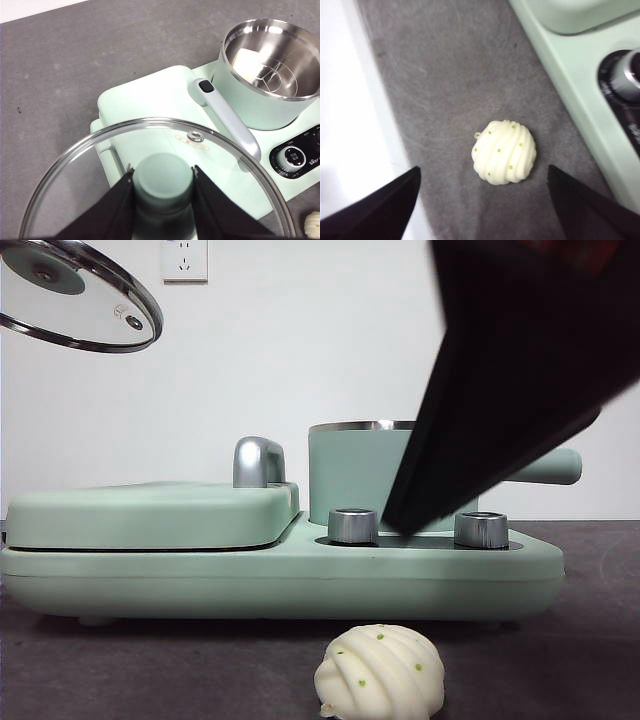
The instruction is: Put the buns in a small steamer
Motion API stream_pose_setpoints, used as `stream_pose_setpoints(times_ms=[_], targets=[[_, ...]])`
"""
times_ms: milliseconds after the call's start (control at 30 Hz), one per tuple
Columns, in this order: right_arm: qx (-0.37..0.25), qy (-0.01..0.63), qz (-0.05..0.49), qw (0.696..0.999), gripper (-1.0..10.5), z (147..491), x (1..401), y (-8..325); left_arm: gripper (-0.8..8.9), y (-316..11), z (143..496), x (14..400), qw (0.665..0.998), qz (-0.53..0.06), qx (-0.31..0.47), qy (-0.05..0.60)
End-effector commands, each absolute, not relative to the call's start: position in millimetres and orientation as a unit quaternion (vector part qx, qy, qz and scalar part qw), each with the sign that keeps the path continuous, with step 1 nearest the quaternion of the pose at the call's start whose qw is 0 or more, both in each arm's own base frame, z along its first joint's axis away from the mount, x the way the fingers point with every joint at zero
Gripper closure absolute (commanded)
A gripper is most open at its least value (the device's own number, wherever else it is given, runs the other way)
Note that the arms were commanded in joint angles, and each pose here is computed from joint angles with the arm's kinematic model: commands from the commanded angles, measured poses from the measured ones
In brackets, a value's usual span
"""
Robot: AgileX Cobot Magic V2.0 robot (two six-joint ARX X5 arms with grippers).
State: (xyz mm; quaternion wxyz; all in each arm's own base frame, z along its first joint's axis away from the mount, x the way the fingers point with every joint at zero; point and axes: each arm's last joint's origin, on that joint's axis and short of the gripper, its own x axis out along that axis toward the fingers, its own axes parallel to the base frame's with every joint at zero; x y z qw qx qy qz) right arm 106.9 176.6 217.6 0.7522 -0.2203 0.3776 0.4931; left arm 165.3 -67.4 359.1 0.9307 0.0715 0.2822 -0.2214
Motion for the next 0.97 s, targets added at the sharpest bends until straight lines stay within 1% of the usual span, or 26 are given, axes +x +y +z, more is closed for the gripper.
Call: stream_pose_setpoints(times_ms=[33, 133, 300, 600, 667, 700, 767, 833, 900, 967], targets=[[-0.237, 0.379, 0.500, 0.742, 5.2, 209, 107, 190, 8.03, -68, 366, 165, 0.936, -0.225, 0.072, 0.262], [-0.244, 0.387, 0.496, 0.738, 5.2, 198, 111, 198, 8.03, -68, 366, 165, 0.936, -0.225, 0.072, 0.263], [-0.265, 0.393, 0.465, 0.748, 5.2, 183, 119, 207, 8.03, -68, 366, 165, 0.935, -0.225, 0.072, 0.263], [-0.268, 0.422, 0.455, 0.737, 5.2, 160, 126, 217, 8.03, -68, 366, 165, 0.935, -0.225, 0.072, 0.263], [-0.266, 0.430, 0.450, 0.736, 5.5, 157, 127, 218, 8.03, -68, 366, 165, 0.935, -0.225, 0.072, 0.264], [-0.263, 0.436, 0.446, 0.736, 5.9, 155, 127, 218, 8.03, -68, 366, 165, 0.935, -0.225, 0.072, 0.264], [-0.249, 0.443, 0.441, 0.740, 6.6, 156, 127, 218, 8.03, -68, 366, 165, 0.935, -0.225, 0.072, 0.264], [-0.229, 0.454, 0.442, 0.739, 6.6, 164, 125, 215, 8.03, -68, 366, 165, 0.935, -0.224, 0.072, 0.264], [-0.218, 0.459, 0.437, 0.742, 6.6, 180, 122, 209, 8.03, -68, 366, 165, 0.935, -0.225, 0.072, 0.263], [-0.204, 0.458, 0.428, 0.752, 6.6, 207, 118, 199, 8.03, -68, 366, 165, 0.935, -0.225, 0.072, 0.264]])
